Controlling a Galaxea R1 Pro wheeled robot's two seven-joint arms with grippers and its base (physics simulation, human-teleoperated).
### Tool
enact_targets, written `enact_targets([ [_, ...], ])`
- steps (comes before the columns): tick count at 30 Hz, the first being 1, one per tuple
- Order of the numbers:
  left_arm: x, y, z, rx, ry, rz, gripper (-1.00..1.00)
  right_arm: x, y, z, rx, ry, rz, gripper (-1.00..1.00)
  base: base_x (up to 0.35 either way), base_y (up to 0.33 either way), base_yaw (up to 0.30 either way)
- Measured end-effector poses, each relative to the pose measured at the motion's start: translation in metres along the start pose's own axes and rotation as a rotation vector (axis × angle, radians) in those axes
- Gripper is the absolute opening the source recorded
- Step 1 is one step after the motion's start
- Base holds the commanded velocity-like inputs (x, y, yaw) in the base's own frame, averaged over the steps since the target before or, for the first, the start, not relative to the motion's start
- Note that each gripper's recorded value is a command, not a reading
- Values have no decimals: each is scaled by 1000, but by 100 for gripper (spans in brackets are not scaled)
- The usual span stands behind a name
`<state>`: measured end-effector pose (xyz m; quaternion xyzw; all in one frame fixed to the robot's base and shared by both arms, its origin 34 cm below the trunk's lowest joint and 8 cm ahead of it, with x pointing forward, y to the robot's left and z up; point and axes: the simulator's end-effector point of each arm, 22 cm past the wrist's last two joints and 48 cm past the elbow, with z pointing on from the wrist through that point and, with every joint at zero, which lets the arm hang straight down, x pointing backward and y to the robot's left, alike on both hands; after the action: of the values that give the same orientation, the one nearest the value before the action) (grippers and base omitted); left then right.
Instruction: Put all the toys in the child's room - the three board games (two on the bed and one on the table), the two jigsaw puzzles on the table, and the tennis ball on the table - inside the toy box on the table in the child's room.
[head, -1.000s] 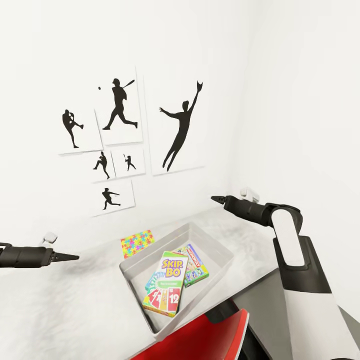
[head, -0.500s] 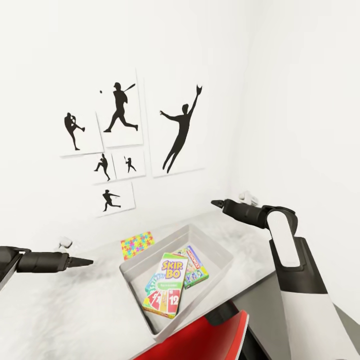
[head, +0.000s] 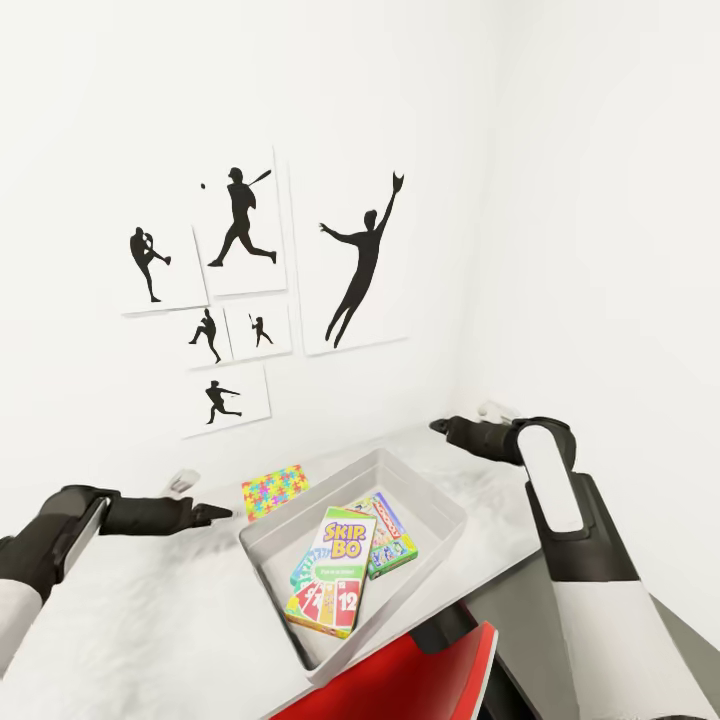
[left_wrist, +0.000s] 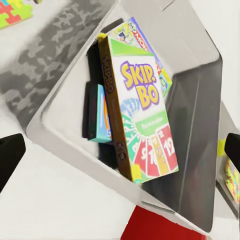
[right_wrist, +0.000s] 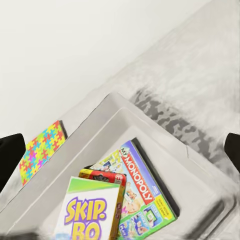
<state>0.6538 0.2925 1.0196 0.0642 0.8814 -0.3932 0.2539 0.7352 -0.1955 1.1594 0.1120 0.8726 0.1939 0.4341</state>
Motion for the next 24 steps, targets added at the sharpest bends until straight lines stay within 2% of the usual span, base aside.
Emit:
enact_targets([
  [9, 3, 6, 32, -94, 13, -16, 100, 15, -22, 25, 126, 94, -23, 100, 0, 0, 0],
  [18, 8, 13, 61, -192, 22, -21, 100, 16, -21, 45, 174, 168, -63, 100, 0, 0, 0],
  [21, 7, 17, 67, -220, 8, -41, 100, 11, -17, 48, 180, 175, -79, 100, 0, 0, 0],
  [24, 3, 25, 70, -257, -30, -89, 100, 13, -17, 54, 197, 201, -96, 100, 0, 0, 0],
])
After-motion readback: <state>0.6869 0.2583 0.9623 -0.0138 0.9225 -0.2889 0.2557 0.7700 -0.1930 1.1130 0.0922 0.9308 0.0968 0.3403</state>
